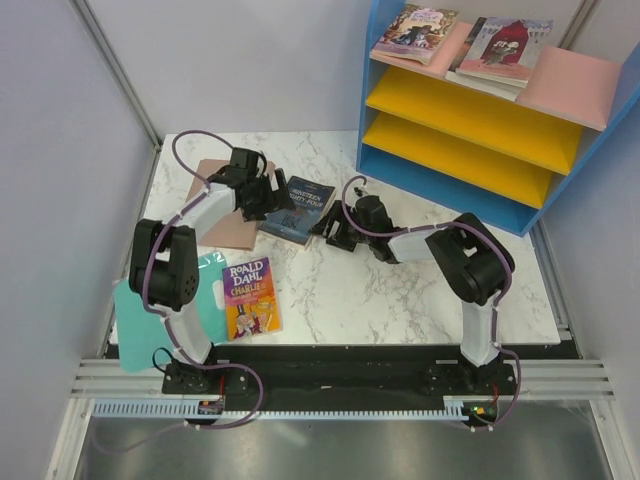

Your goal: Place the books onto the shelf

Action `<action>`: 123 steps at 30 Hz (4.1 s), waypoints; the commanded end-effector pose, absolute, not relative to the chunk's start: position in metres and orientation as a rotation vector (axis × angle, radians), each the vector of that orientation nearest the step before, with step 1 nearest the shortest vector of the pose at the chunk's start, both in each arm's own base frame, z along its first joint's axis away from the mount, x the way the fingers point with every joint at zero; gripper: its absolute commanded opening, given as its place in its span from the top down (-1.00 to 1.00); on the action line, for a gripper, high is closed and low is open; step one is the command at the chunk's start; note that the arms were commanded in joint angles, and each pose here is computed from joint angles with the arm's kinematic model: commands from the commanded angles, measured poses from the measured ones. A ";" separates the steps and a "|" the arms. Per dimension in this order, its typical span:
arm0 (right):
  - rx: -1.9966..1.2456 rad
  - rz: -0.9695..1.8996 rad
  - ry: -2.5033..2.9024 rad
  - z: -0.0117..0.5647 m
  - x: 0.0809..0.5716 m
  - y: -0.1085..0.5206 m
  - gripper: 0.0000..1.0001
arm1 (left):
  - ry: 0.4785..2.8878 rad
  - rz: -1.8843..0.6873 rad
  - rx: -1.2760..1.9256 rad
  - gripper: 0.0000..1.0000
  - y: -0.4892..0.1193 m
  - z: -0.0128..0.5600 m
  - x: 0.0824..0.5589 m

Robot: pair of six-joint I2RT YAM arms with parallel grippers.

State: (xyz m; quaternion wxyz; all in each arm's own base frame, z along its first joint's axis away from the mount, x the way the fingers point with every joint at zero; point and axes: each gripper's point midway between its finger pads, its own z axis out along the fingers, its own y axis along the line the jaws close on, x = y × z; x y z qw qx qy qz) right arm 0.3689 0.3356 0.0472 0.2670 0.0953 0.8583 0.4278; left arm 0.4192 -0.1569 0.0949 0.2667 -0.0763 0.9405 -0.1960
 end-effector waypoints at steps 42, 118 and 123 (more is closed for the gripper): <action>0.164 1.055 2.215 0.122 0.351 0.312 1.00 | 2.462 -0.656 0.055 -0.99 -0.170 0.110 0.379; 0.252 1.386 2.017 0.136 0.429 0.414 0.27 | 2.760 -0.332 0.194 0.96 -0.219 0.014 0.426; 0.286 1.386 2.068 0.117 0.427 0.418 0.66 | 2.758 -0.319 0.194 0.96 -0.216 0.014 0.423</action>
